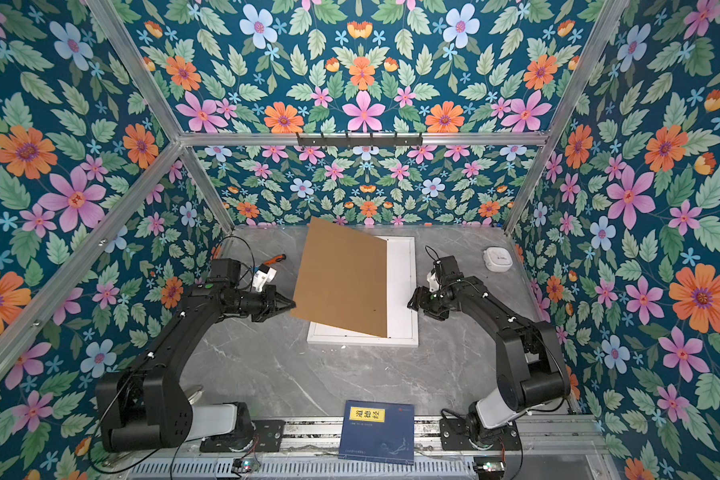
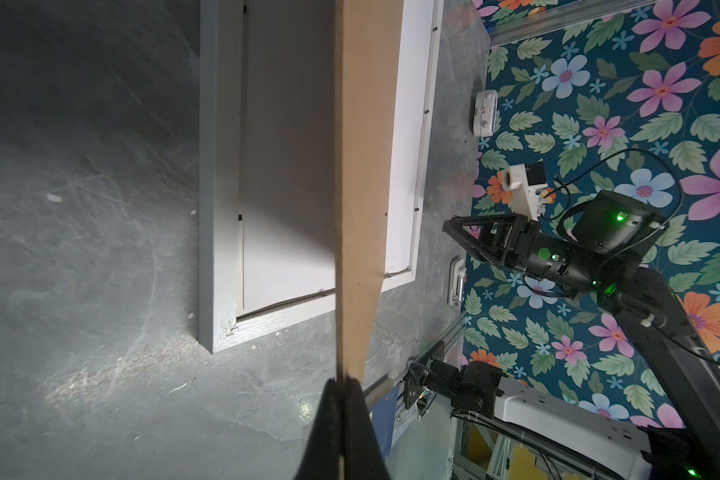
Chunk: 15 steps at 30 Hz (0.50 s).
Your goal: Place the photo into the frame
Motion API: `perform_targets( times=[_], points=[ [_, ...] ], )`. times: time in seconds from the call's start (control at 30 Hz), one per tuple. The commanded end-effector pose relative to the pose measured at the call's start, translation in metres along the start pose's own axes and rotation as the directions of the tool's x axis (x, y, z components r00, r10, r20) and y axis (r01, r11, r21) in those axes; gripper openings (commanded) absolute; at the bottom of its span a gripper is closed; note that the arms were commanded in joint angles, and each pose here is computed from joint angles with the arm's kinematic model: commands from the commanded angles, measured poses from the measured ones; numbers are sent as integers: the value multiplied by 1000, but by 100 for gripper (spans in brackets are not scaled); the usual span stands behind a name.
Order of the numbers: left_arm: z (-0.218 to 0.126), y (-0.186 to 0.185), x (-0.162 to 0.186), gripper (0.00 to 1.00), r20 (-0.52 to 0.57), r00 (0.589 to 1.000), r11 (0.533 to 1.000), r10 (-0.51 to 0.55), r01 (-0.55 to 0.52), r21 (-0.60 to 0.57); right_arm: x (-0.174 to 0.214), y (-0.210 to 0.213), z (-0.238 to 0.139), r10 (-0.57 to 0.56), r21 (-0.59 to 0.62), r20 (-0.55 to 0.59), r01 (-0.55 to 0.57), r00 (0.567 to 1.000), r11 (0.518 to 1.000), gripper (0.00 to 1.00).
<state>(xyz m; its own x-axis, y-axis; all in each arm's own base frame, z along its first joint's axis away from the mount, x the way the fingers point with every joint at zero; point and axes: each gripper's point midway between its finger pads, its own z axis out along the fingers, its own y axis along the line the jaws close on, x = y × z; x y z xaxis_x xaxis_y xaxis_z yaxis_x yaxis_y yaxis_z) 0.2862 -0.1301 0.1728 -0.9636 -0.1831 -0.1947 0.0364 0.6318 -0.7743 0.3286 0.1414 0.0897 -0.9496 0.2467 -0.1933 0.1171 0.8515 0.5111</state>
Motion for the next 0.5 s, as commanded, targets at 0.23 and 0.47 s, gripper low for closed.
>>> perform_targets(
  times=[0.23,0.47],
  points=[
    [1,5,3,0,-23,999,999,-31,31,-25,1,64,5,-73,-373,-85,36,994,927,72],
    [2,41,5,0,18,997,978,-72,74,-193,6,58,24,-37,-385,-149,-23,988,923,73]
  ],
)
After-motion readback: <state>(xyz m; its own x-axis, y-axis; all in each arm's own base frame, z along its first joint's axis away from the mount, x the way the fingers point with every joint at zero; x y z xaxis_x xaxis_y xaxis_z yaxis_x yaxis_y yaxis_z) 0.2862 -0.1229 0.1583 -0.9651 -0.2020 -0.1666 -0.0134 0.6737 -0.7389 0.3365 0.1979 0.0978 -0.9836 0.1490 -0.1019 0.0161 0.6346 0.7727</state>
